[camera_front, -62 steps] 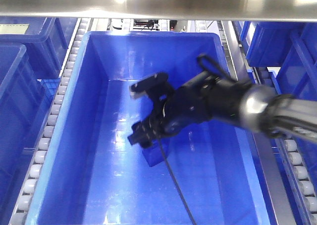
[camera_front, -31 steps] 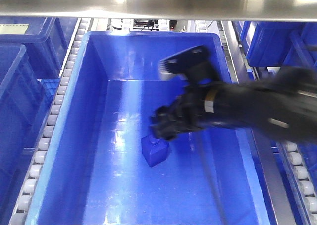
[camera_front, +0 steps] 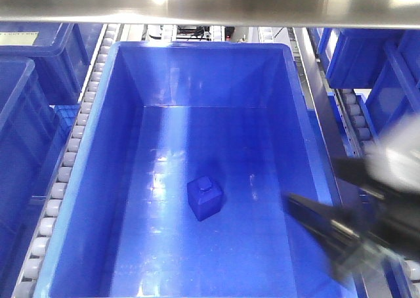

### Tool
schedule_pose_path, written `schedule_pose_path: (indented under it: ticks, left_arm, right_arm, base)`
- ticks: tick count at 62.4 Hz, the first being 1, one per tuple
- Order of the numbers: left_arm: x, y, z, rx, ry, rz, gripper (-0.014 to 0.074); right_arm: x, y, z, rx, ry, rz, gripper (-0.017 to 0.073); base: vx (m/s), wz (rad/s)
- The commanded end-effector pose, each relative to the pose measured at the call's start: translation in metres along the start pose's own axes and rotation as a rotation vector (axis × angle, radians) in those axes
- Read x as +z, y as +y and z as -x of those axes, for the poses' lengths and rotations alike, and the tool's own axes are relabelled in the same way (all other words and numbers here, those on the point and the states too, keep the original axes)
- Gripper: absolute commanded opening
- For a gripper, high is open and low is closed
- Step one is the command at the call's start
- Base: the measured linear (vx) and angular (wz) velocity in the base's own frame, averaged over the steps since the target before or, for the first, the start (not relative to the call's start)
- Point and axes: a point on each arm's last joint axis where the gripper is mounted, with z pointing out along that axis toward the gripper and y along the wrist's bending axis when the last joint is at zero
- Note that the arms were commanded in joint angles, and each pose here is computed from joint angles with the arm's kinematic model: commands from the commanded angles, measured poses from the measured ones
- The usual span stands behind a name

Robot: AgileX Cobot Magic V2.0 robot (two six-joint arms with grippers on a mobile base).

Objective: Pour parts from conveyor to right shelf

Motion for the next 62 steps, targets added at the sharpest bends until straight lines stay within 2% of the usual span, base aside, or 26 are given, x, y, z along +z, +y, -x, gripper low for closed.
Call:
schedule_pose_path:
  ticks: [1, 16, 27, 31, 35, 46, 62]
  left_arm:
    - [0.0, 0.0, -0.003, -0.006, -0.059, 0.002, -0.0006]
    - [0.0, 0.0, -0.003, -0.006, -0.058, 0.002, -0.0006]
    - [0.0, 0.0, -0.003, -0.006, -0.058, 0.002, -0.0006]
    - [0.0, 0.0, -0.003, -0.006, -0.058, 0.002, -0.0006]
    - [0.0, 0.0, -0.003, -0.006, -0.058, 0.002, -0.0006]
    - [0.0, 0.0, -0.003, -0.006, -0.058, 0.002, -0.0006]
    - [0.0, 0.0, -0.003, -0.006, -0.058, 0.002, -0.0006]
  right_arm:
    - [-0.032, -0.001, 0.003, -0.001, -0.195, 0.011, 0.0577]
    - [-0.086, -0.004, -0.036, -0.01, -0.413, 0.012, 0.0569]
    - [-0.089, -0.007, -0.066, -0.07, -0.453, -0.024, 0.0515]
    - [-0.086, -0.008, -0.073, -0.064, -0.45, -0.021, 0.0458]
    - [-0.086, -0.007, -0.074, -0.06, -0.462, -0.017, 0.036]
    - [-0.086, -0.008, -0.075, -0.059, -0.449, -0.018, -0.0019]
    - [-0.084, -0.008, -0.078, -0.051, -0.417, -0.019, -0.001]
  base:
    - [0.0, 0.0]
    - [0.0, 0.0]
    - [0.0, 0.0]
    - [0.0, 0.0]
    - [0.0, 0.0]
    - [0.0, 0.0]
    - [0.0, 0.0]
